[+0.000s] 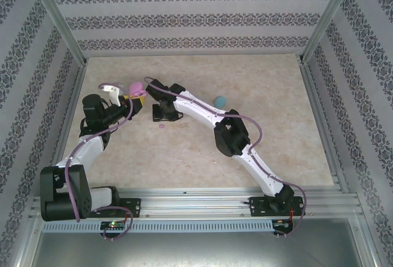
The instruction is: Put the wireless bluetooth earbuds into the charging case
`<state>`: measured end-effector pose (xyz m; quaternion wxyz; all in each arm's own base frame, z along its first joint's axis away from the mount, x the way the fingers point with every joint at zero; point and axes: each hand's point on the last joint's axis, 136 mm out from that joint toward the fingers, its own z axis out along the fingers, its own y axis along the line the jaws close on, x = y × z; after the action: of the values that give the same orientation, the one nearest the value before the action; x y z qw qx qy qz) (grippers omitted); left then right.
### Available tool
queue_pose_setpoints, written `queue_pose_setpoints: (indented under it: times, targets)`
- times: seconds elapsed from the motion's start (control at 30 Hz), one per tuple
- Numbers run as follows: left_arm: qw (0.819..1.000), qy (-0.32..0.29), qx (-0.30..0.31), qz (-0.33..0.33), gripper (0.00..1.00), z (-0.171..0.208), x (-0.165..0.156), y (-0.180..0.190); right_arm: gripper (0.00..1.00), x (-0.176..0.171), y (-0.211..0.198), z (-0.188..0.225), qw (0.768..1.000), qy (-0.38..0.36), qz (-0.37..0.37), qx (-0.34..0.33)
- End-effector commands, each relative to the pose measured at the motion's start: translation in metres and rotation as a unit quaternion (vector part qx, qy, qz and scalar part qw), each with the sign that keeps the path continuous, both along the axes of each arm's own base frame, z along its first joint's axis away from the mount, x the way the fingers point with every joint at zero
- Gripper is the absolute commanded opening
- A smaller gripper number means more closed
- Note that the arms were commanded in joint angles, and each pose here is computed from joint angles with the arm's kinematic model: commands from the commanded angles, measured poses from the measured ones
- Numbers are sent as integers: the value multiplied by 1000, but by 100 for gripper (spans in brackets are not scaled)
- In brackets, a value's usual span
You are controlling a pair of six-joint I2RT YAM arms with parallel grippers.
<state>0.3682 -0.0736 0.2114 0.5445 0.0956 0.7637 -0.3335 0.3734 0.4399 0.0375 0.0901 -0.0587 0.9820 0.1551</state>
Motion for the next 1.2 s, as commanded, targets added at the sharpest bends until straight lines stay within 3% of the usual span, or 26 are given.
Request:
queue_pose_setpoints:
  times: [0.0, 0.13, 0.3, 0.6, 1.17]
  targets:
    - [1000, -11, 14, 10, 23, 11, 7, 7, 41, 1, 0, 7, 999, -8, -5, 30]
    - [1000, -1, 19, 18, 22, 8, 10, 12, 41, 6, -4, 23, 998, -32, -9, 52]
    - [999, 28, 17, 42, 22, 3, 18, 24, 41, 0, -8, 31, 998, -51, 27, 28]
    - [997, 47, 12, 64, 22, -2, 22, 36, 41, -13, -5, 17, 993, -65, 95, -33]
    - [996, 54, 17, 64, 22, -6, 18, 36, 41, -18, 4, -12, 980, -65, 167, -87]
